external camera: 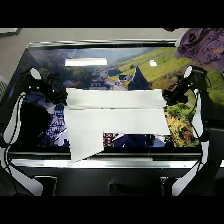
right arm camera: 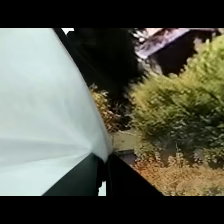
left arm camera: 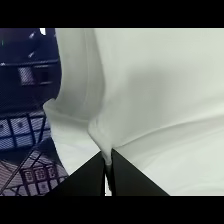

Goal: Fold the clothes and pants, and hang the long-sleeved shirts on hangers.

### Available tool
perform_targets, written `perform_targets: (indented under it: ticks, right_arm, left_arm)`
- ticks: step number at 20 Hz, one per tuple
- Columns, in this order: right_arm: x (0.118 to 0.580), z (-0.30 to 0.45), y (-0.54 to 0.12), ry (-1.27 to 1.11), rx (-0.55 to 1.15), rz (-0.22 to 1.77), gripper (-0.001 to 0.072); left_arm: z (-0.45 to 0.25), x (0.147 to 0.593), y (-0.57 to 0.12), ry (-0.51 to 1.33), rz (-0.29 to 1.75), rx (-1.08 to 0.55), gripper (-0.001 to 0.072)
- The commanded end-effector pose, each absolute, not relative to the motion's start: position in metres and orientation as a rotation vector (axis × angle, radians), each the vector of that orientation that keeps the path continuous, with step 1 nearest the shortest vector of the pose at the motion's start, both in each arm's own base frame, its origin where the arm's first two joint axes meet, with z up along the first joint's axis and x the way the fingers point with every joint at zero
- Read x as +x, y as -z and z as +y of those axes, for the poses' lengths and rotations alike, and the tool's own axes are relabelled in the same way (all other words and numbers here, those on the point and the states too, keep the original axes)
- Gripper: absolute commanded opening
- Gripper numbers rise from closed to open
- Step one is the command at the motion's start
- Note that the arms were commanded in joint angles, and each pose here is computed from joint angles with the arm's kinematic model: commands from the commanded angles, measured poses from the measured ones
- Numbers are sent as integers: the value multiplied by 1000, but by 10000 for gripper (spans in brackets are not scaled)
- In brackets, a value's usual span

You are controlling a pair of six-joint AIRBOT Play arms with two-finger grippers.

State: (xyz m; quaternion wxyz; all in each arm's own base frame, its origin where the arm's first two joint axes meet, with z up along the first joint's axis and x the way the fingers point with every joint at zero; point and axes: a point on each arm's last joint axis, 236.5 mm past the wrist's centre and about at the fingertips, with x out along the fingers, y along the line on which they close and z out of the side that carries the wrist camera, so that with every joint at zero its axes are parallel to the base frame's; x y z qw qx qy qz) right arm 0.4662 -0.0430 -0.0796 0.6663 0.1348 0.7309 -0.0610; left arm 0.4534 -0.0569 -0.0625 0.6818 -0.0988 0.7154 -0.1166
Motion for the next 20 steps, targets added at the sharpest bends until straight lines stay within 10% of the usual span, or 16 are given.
perform_targets:
  ticks: [1, 12, 18, 20]
  right_arm:
    - [456, -40, 82, 146, 299, 1698, 24]
    - [457, -6, 78, 38, 423, 1713, 82]
    - [451, -8, 73, 24, 410, 1733, 473]
    - [452, -20, 53, -6, 299, 1686, 478]
  left_arm:
    - [-57, 450, 63, 264, 1620, -224, 16]
    - [-58, 449, 79, 246, 1650, -245, 23]
    - [-55, 452, 69, 247, 1637, -244, 631]
    - [-43, 461, 43, 209, 1597, -279, 681]
